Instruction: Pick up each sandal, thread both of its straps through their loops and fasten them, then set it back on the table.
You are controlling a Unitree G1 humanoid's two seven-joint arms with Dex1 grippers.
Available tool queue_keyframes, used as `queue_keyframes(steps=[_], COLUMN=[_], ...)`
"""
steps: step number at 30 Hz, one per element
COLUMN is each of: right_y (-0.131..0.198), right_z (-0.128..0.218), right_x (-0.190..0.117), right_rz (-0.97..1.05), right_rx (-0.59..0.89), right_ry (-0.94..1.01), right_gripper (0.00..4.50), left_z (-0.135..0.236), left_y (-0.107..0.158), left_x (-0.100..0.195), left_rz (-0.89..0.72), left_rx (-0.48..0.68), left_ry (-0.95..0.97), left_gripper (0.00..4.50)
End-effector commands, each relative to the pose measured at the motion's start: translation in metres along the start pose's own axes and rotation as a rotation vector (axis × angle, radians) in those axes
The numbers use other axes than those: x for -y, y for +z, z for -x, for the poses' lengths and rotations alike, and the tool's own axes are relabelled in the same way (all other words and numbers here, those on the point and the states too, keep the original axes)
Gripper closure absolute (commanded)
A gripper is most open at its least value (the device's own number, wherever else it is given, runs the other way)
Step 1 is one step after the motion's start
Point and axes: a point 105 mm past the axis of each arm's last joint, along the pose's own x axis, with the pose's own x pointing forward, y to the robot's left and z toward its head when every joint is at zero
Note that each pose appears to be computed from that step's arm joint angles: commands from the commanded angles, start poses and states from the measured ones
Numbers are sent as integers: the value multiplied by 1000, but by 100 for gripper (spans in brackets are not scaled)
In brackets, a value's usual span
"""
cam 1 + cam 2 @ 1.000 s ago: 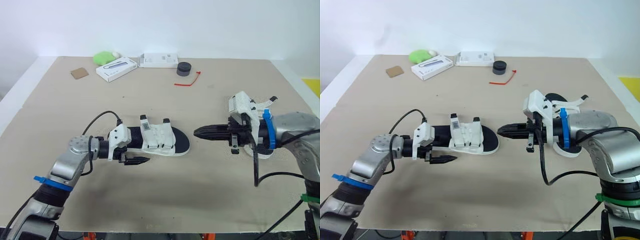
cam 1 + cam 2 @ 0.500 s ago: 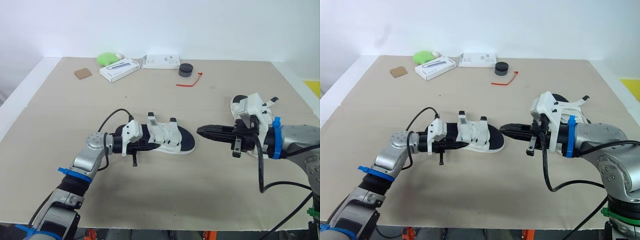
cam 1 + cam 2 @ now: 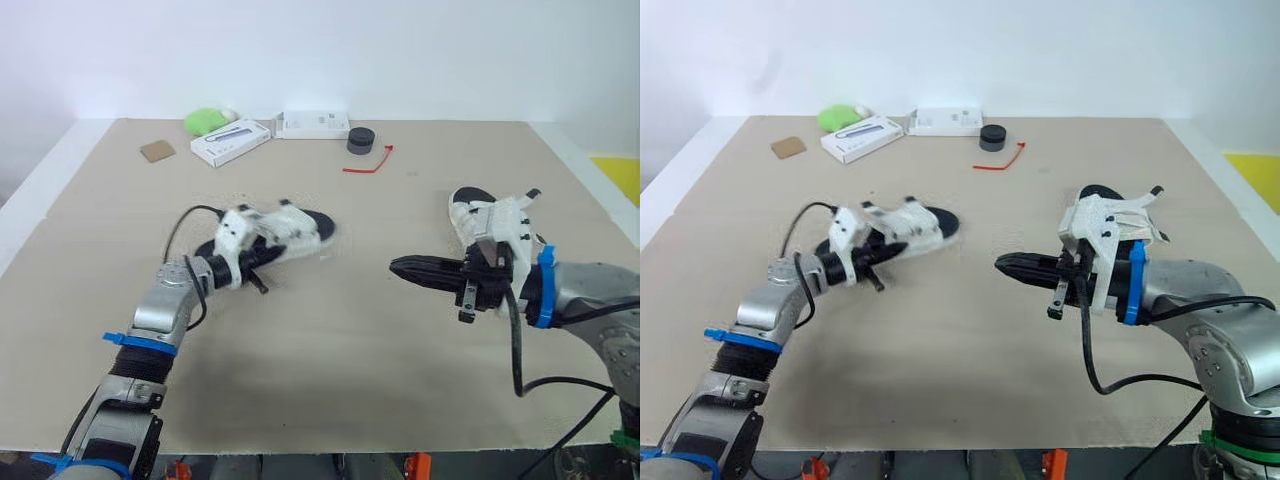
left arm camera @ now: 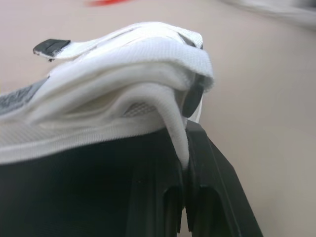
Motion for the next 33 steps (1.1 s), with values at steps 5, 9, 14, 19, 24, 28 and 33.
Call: queue_keyframes(steps=[5, 9, 14, 19, 24, 28, 33], right_y=[5, 7, 8, 8, 10, 9, 3], right_z=[-15, -22, -25, -27, -23, -23, -24], right_x=[2, 4, 6, 7, 14, 16, 26], right_rz=[44, 51, 55, 54, 41, 37, 29], right_rx=[57, 70, 79, 91, 116, 120, 100], right_ry=[36, 55, 64, 65, 39, 36, 20], right_gripper=[450, 450, 450, 450, 450, 450, 450], left_z=[64, 53, 43, 40, 53, 79, 107], left_y=[-32, -30, -14, 7, 19, 15, 28], left_x=[-70, -57, -58, -65, -48, -49, -23], left_rz=[88, 131, 167, 171, 103, 75, -41], left_rx=[-130, -90, -10, 47, 77, 54, 138], left_ry=[557, 564, 612, 659, 521, 503, 310], left_gripper=[444, 444, 359, 104, 14, 14, 14])
